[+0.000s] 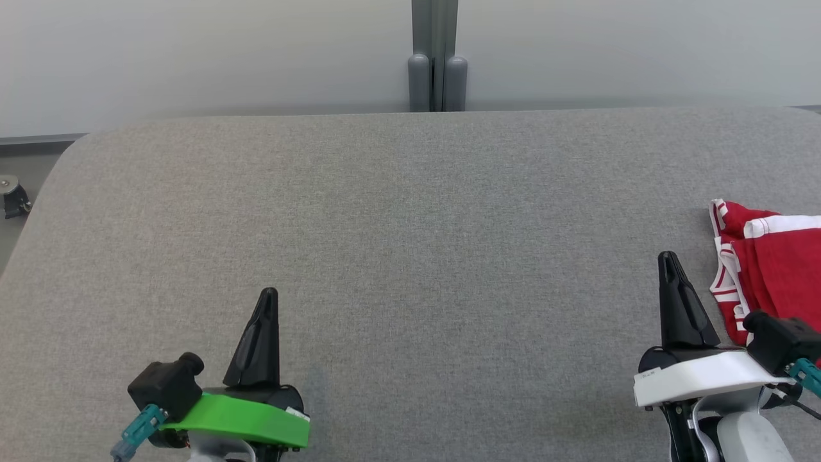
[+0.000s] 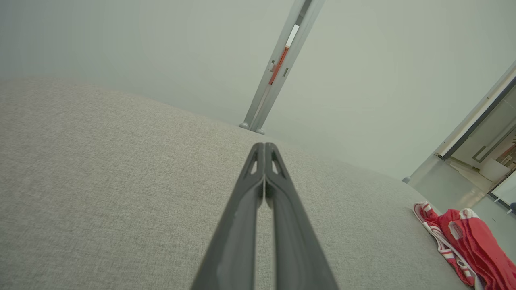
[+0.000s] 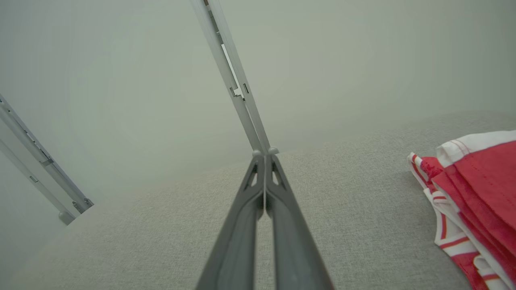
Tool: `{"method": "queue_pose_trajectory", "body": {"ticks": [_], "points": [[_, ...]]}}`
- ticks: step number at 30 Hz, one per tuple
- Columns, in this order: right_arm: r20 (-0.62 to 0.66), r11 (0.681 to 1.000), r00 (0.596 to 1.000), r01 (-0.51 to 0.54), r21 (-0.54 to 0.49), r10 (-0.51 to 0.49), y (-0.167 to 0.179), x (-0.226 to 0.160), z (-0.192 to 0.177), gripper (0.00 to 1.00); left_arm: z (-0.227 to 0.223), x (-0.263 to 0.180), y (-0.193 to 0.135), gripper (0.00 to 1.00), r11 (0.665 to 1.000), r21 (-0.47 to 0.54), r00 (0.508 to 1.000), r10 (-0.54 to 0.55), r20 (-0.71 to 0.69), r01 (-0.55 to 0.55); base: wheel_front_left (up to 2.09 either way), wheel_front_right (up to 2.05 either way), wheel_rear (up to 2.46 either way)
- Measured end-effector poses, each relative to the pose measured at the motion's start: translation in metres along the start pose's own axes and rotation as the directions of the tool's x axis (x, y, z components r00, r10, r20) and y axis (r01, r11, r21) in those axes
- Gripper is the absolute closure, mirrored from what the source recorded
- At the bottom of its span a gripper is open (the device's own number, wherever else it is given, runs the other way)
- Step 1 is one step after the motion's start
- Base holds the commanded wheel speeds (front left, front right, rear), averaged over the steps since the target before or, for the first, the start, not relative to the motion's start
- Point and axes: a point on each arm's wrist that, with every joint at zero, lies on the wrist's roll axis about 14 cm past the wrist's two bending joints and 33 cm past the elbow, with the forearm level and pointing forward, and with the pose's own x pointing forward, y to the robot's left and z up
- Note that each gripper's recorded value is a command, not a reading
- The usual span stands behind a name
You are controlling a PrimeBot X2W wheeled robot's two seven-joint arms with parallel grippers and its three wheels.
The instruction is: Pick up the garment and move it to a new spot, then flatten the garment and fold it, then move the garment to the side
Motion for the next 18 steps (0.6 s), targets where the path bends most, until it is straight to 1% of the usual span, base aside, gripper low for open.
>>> {"method": "queue_pose_trajectory", "body": {"ticks": [9, 14, 15, 18], "points": [[-0.028, 0.988, 0.999, 0.045, 0.148, -0.041, -0.009, -0.002, -0.005, 1.00, -0.001, -0.001, 0.014, 1.00, 0.990, -0.132, 0.998, 0.054, -0.015, -0.055, 0.00, 0.00, 0.00], [-0.041, 0.972, 0.997, 0.067, 0.223, -0.059, -0.013, -0.002, -0.007, 1.00, -0.002, -0.002, 0.021, 1.00, 0.977, -0.194, 0.996, 0.079, -0.027, -0.083, 0.00, 0.00, 0.00], [-0.046, 0.965, 0.997, 0.075, 0.252, -0.065, -0.014, -0.002, -0.007, 1.00, -0.002, -0.002, 0.024, 1.00, 0.971, -0.218, 0.996, 0.088, -0.032, -0.093, 0.00, 0.00, 0.00], [-0.052, 0.952, 0.996, 0.086, 0.294, -0.074, -0.017, -0.002, -0.008, 1.00, -0.003, -0.002, 0.027, 1.00, 0.961, -0.255, 0.994, 0.100, -0.038, -0.106, 0.00, 0.00, 0.00]]}}
